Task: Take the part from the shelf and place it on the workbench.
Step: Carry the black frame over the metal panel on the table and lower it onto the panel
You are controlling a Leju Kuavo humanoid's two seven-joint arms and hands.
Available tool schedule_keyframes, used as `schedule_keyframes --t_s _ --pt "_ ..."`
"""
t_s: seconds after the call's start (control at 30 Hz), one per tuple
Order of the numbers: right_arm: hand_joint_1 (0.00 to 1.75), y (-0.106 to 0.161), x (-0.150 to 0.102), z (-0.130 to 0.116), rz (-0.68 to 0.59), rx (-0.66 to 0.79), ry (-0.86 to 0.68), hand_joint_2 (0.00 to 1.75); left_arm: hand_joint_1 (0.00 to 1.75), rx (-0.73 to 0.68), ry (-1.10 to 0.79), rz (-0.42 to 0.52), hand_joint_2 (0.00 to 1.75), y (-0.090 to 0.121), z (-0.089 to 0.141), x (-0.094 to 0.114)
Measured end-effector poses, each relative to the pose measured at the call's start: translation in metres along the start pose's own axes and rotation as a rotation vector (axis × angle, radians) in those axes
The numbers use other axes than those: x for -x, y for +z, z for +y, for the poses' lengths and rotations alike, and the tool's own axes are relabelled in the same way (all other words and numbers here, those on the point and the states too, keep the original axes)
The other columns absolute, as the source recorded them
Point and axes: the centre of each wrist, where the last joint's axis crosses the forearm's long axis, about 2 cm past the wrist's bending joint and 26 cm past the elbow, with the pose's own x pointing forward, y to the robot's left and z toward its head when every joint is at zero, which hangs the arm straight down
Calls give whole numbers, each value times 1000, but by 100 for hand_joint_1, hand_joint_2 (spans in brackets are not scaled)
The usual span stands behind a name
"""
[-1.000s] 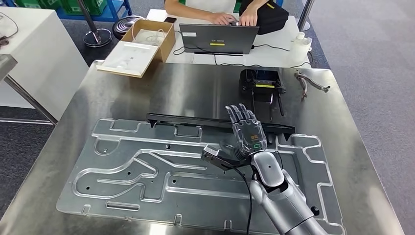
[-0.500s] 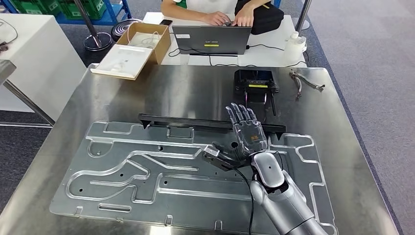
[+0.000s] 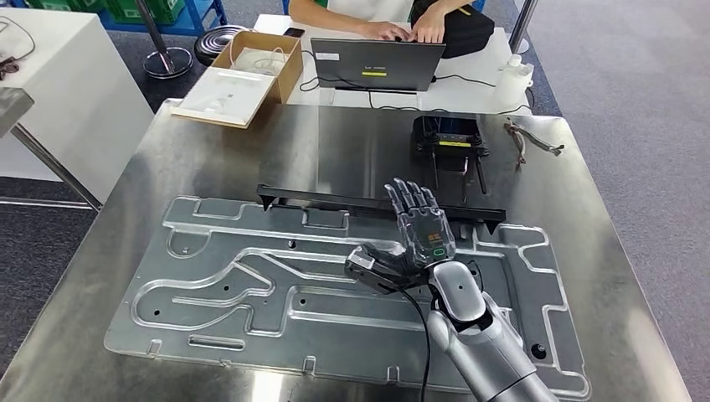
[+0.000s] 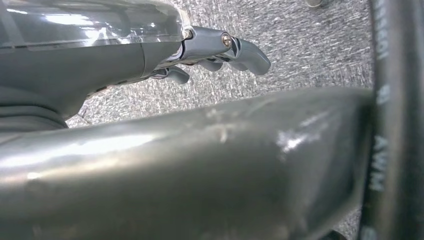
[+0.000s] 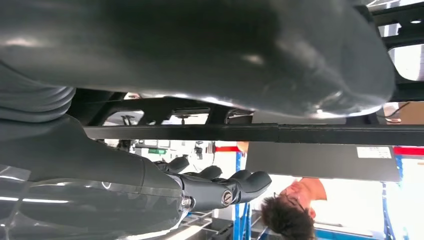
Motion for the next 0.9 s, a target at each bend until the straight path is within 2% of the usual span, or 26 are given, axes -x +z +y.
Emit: schedule_keyframes --t_s 0.9 --pt "0 2 -1 4 2 -16 0 0 0 4 11 -2 0 -1 -2 -2"
